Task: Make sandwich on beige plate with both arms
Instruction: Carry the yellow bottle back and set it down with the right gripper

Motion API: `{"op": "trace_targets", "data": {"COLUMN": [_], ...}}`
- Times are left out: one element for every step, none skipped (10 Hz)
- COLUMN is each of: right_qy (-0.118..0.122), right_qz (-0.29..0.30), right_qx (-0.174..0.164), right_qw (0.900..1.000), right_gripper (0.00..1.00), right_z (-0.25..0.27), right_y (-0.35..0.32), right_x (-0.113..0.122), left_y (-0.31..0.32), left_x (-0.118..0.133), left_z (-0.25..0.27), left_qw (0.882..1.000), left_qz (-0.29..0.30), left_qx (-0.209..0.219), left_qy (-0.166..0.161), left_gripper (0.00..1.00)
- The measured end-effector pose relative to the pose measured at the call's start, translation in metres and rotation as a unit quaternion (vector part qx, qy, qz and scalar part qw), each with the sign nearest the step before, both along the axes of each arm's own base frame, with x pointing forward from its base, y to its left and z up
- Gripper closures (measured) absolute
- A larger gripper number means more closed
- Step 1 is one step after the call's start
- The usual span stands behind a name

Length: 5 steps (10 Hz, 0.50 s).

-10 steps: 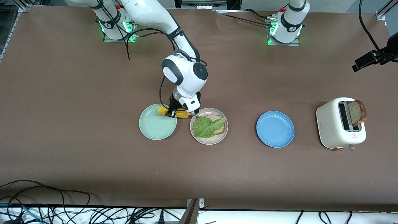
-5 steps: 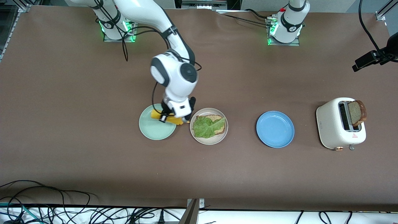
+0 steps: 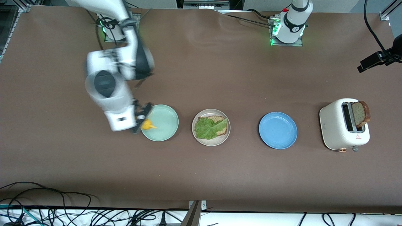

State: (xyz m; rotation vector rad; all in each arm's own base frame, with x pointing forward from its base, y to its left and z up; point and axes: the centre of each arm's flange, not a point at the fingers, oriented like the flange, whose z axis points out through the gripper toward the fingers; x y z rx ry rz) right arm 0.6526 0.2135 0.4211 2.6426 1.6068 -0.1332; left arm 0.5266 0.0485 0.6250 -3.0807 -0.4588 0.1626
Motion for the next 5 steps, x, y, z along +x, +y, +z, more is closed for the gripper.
{"op": "trace_targets", "data": {"right_qy": [0.013, 0.023, 0.028, 0.024, 0.017], "right_qz": [-0.002, 0.003, 0.011, 0.02, 0.032], "right_qx": [0.043, 0.093, 0.149, 0.205, 0.251], "right_qw": [0.999, 0.995, 0.988, 0.978, 0.967], "right_gripper": [0.78, 0.78, 0.78, 0.78, 0.78], "right_z": [0.006, 0.005, -0.004, -0.019, -0.035], "right_y": [-0.047, -0.096, -0.142, -0.185, -0.218], "right_x": [0.007, 0.009, 0.008, 0.004, -0.002], "left_y": [0.001, 0.0, -0.002, -0.005, -0.007], "left_x": [0.0, 0.001, 0.002, 0.003, 0.006], "left_z": [-0.001, -0.001, -0.003, -0.006, -0.01], "left_qw": [1.0, 1.0, 1.0, 1.0, 1.0], "left_qz": [0.001, 0.0, -0.002, -0.005, -0.007], "left_qx": [0.0, 0.0, 0.0, 0.0, -0.001], "left_qy": [0.0, 0.001, 0.003, 0.006, 0.01], "left_gripper": [0.0, 0.0, 0.0, 0.0, 0.0]}}
